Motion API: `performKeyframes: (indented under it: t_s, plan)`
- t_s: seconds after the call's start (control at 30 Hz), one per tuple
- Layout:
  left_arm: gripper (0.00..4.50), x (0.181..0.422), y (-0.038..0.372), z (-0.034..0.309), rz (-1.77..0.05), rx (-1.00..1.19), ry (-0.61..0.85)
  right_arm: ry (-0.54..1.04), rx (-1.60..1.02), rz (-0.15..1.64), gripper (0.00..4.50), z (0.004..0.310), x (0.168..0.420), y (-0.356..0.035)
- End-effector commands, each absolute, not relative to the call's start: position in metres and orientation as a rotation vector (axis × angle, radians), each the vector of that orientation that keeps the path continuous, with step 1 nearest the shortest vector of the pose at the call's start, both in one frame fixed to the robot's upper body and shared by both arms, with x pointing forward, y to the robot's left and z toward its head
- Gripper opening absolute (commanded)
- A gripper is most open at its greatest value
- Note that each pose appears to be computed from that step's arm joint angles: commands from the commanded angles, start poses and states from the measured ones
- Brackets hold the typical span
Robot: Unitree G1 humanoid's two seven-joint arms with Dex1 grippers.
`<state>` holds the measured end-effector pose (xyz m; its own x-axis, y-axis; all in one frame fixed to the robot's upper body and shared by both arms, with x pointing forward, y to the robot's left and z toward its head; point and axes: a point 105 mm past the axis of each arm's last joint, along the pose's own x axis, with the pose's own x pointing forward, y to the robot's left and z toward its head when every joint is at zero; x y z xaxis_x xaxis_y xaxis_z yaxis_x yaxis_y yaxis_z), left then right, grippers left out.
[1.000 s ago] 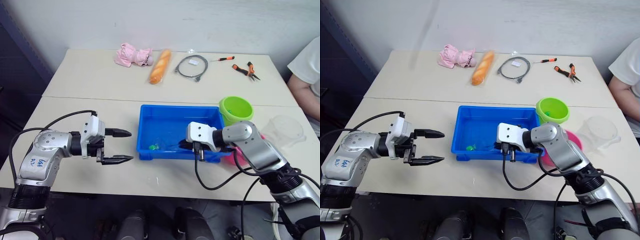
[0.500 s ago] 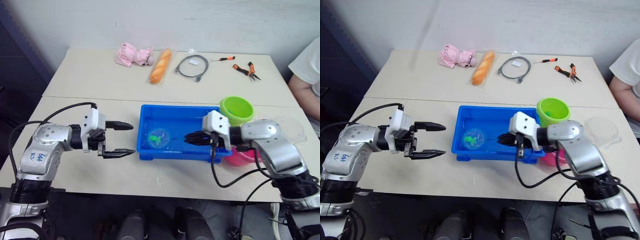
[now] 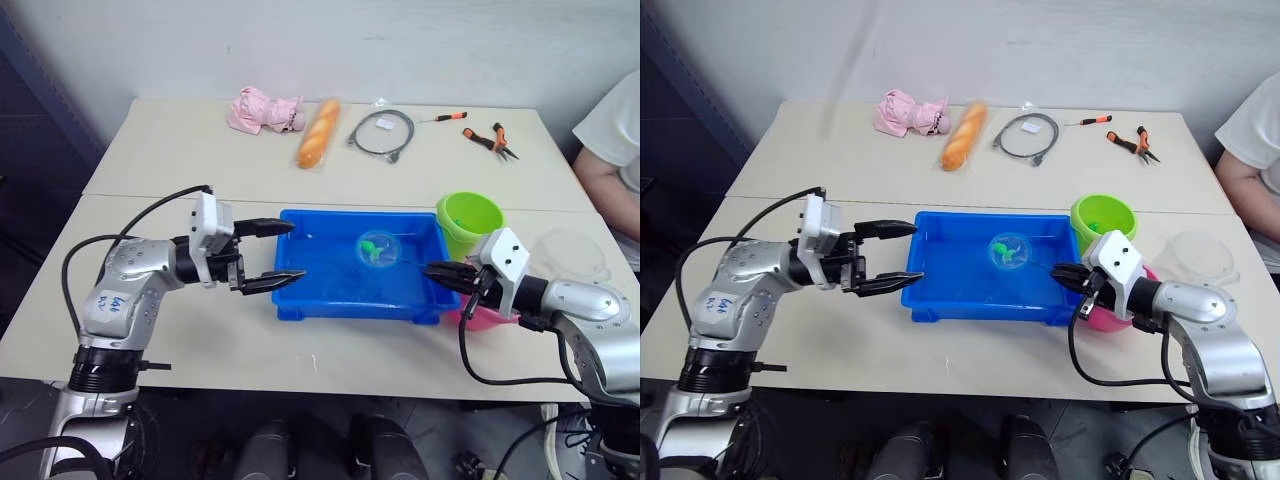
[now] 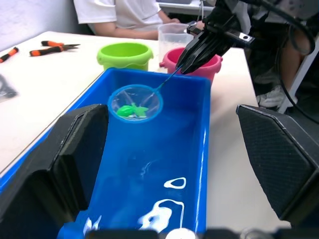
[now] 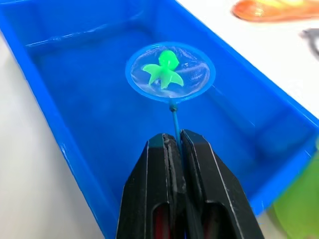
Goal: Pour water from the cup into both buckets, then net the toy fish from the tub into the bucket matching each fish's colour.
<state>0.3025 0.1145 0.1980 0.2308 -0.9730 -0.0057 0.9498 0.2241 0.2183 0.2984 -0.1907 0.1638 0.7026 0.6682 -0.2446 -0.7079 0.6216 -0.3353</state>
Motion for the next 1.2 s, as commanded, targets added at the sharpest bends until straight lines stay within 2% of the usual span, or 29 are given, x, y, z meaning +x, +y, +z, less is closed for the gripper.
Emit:
performKeyframes:
  t_s: [0.03, 0.23, 0.3, 0.4, 0.57, 0.77, 0.9, 1.2]
  plan:
    - [4.39, 0.305, 0.108, 0.211, -1.325, 0.187, -0.199, -0.020, -0.422, 0.726, 0.00, 0.195, 0.291, -0.196]
    - [4.39, 0.313, 0.101, 0.221, -1.303, 0.142, -0.267, -0.082, -0.339, 0.576, 0.00, 0.219, 0.278, -0.234]
    - [4.39, 0.316, 0.099, 0.225, -1.303, 0.117, -0.283, -0.075, -0.388, 0.513, 0.00, 0.222, 0.278, -0.251]
    - [4.39, 0.318, 0.089, 0.231, -1.312, 0.084, -0.311, -0.114, -0.533, 0.297, 0.00, 0.232, 0.287, -0.293]
    - [4.39, 0.319, 0.078, 0.249, -1.312, 0.013, -0.369, -0.105, -0.724, 0.132, 0.00, 0.220, 0.301, -0.322]
    - [4.39, 0.316, 0.078, 0.240, -1.322, 0.049, -0.328, -0.079, -0.962, 0.100, 0.00, 0.203, 0.313, -0.326]
    - [4.39, 0.315, 0.078, 0.238, -1.316, 0.043, -0.321, -0.142, -1.125, 0.039, 0.00, 0.206, 0.316, -0.324]
    - [4.39, 0.314, 0.073, 0.231, -1.331, 0.028, -0.292, -0.176, -1.436, 0.102, 0.00, 0.187, 0.321, -0.305]
